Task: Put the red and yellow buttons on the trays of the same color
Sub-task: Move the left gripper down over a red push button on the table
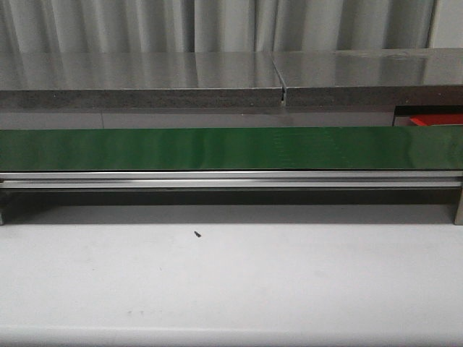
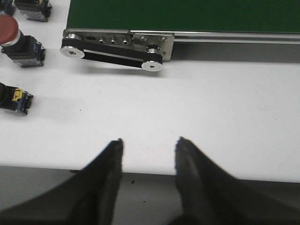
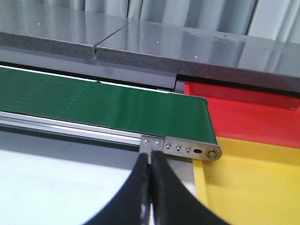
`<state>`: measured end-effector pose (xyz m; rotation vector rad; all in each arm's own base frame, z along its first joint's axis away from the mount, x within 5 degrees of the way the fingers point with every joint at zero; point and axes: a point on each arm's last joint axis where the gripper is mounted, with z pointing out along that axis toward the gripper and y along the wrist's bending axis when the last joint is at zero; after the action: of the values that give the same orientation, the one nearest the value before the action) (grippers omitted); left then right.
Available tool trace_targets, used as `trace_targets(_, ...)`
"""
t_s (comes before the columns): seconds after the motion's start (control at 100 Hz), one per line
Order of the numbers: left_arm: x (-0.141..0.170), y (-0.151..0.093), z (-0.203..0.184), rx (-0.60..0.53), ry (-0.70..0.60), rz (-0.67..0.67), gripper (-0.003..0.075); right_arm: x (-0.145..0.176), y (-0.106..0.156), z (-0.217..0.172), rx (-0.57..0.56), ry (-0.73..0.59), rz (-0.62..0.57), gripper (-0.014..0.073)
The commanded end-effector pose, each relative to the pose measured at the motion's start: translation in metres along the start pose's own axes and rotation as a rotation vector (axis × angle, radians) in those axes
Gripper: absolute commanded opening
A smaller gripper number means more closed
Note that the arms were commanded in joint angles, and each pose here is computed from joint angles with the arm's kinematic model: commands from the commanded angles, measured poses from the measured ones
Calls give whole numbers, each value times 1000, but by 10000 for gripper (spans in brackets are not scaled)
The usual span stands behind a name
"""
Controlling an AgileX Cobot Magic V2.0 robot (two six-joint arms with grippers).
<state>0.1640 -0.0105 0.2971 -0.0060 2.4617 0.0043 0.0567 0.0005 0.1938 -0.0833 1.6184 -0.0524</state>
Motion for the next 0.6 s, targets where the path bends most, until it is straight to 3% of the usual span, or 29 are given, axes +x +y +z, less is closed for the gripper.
trace_targets(0.0,-14,-2,-8,16,-94,-8,523,-8,0,-2,1,-94,-11,-66)
trace_targets(0.06,-14,-2,-8,16,-94,-8,639,-8,0,-2,1,-94,-11,-66)
trace_targets(0.13,-13,-2,-8,14,-91,-6,696,-8,0,-2,1,-94,-11,-66)
trace_targets(0.3,-14,12,-8,-62,-96,-119,663,-8,0,-2,1,-94,-11,-66)
trace_targets(0.59,-29,57,4,-201,-76,-329,663,-8,0,-2,1,-94,-11,-66)
